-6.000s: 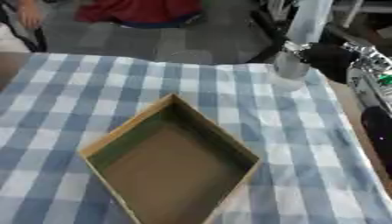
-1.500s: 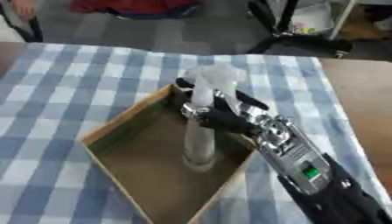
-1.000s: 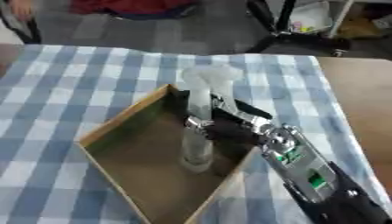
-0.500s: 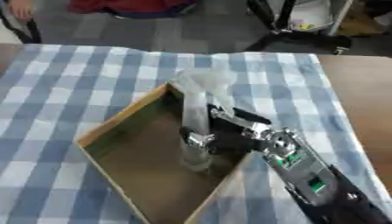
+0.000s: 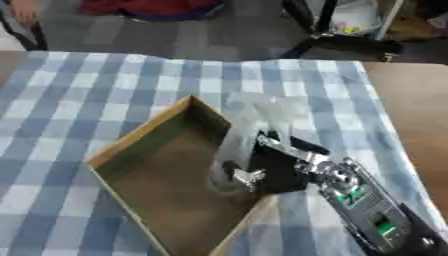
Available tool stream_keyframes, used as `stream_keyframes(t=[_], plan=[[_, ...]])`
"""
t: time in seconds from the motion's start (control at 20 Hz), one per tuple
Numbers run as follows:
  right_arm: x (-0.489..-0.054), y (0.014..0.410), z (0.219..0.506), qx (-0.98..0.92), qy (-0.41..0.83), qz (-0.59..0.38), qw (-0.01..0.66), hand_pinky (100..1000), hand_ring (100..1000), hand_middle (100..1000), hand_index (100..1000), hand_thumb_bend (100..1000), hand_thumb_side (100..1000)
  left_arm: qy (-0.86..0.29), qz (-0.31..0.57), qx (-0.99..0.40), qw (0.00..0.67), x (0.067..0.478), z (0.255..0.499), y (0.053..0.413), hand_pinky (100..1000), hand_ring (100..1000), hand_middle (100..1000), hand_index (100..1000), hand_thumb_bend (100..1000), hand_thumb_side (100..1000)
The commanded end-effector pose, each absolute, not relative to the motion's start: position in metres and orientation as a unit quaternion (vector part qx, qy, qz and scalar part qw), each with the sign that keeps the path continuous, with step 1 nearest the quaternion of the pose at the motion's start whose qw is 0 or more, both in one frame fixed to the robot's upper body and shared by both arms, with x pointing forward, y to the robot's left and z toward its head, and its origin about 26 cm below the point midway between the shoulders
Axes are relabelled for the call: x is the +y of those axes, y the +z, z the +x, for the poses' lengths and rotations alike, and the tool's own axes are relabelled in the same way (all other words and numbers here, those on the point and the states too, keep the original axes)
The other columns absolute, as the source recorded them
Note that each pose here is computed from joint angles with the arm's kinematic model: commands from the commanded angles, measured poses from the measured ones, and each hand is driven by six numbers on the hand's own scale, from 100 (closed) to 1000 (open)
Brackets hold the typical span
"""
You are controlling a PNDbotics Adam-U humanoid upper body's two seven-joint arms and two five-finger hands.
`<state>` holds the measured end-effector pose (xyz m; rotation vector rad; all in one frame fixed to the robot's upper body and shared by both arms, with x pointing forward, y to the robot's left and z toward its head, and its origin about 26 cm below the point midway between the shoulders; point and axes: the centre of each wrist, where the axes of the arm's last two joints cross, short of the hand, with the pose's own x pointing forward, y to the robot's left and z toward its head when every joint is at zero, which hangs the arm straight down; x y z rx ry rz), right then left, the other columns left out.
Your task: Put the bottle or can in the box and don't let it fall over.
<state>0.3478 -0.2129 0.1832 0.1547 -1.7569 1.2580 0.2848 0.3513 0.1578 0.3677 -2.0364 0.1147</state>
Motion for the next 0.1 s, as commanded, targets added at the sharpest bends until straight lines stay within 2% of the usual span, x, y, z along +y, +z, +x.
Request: stream_keyframes(t=[0.05,0.1], plan=[[-0.2191,0.1972,0.3441,-0.723,0.526,0.06,0.443,954,1000,1000,1000,100,539,0.039,0.158,-0.849,0.502,0.3534,0.2836,0.1636,1000,600,783,921,100,649],[-0.2195,0.1973,0.3441,-0.723,0.527,0.061,0.442,957,1000,1000,1000,100,644,0.038,0.157,-0.85,0.502,0.3534,0.2836,0.1636,1000,600,783,920,100,649]])
